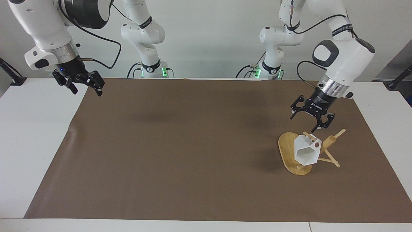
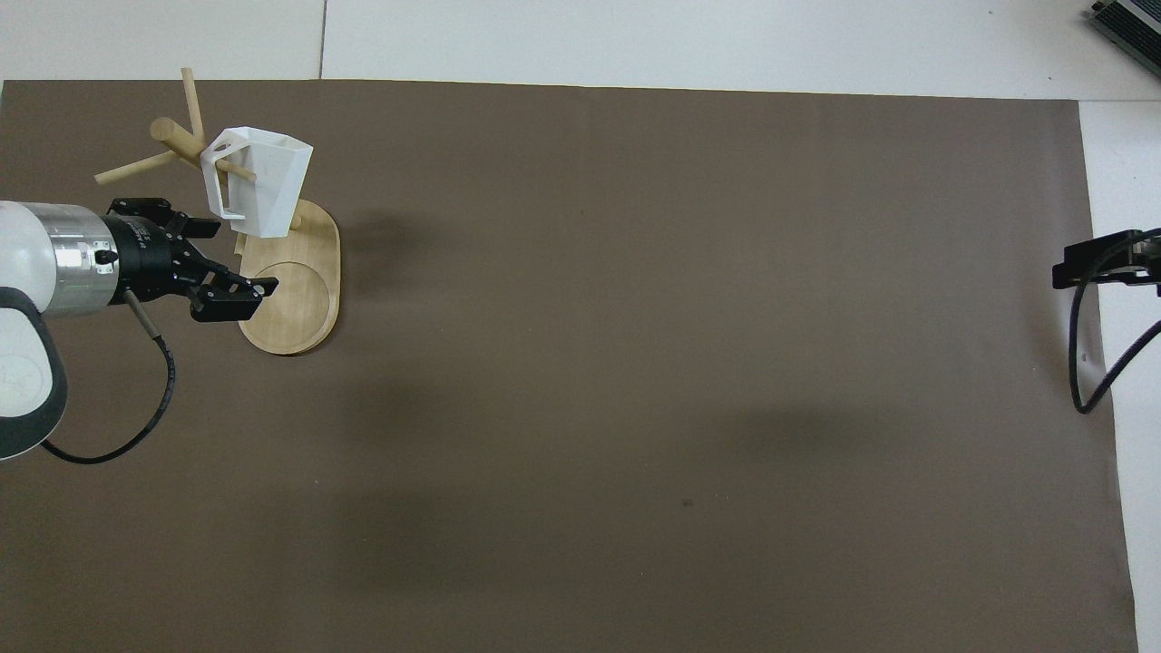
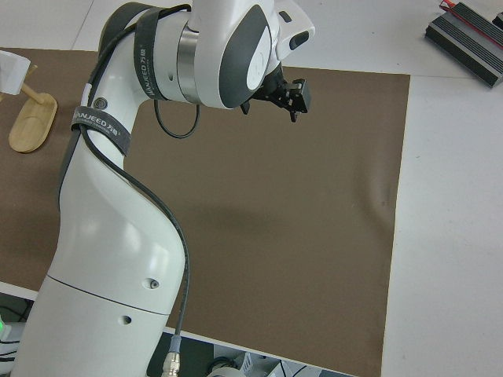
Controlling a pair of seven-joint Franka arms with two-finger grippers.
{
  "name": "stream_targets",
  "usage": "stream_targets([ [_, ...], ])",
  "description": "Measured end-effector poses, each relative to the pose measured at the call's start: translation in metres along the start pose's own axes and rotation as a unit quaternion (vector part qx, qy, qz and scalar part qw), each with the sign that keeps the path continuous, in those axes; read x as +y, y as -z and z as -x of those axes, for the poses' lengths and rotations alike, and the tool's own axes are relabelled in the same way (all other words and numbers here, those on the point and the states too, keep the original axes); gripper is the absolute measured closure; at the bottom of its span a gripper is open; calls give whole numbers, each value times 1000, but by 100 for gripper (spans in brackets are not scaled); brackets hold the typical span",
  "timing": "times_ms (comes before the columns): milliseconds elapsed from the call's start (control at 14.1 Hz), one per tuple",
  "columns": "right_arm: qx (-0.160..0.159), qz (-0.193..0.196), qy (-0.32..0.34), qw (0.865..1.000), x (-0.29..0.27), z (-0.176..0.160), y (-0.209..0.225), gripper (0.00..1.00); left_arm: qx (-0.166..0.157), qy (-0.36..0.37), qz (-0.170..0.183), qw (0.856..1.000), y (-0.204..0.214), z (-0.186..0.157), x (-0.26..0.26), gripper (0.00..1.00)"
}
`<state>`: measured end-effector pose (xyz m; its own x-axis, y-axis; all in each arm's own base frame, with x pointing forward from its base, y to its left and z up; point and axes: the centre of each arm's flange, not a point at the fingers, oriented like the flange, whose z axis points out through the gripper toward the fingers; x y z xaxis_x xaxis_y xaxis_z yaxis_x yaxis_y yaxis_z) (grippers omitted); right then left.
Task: Hang cup on rack
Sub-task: 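Open the left gripper and pull it back from the cup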
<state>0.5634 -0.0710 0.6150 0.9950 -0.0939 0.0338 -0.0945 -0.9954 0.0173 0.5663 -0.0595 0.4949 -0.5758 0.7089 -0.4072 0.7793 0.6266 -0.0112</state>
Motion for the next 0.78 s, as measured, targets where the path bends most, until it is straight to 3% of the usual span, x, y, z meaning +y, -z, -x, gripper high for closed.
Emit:
stream_targets([
  [212,0,-1,1,1000,-1,0,0,0,10,-125,-31,992,8,6,-13,0],
  [496,-1,-1,2,1000,-2,0,-1,0,21,-290,-78,954,17,11,-24,0],
  [637,-2,-2,2,1000,-3,0,-1,0,37,-374,-101,921,21,12,-29,0],
  [779,-2,-2,2,1000,-3,0,-2,0,50,-473,-122,871,27,15,-35,0],
])
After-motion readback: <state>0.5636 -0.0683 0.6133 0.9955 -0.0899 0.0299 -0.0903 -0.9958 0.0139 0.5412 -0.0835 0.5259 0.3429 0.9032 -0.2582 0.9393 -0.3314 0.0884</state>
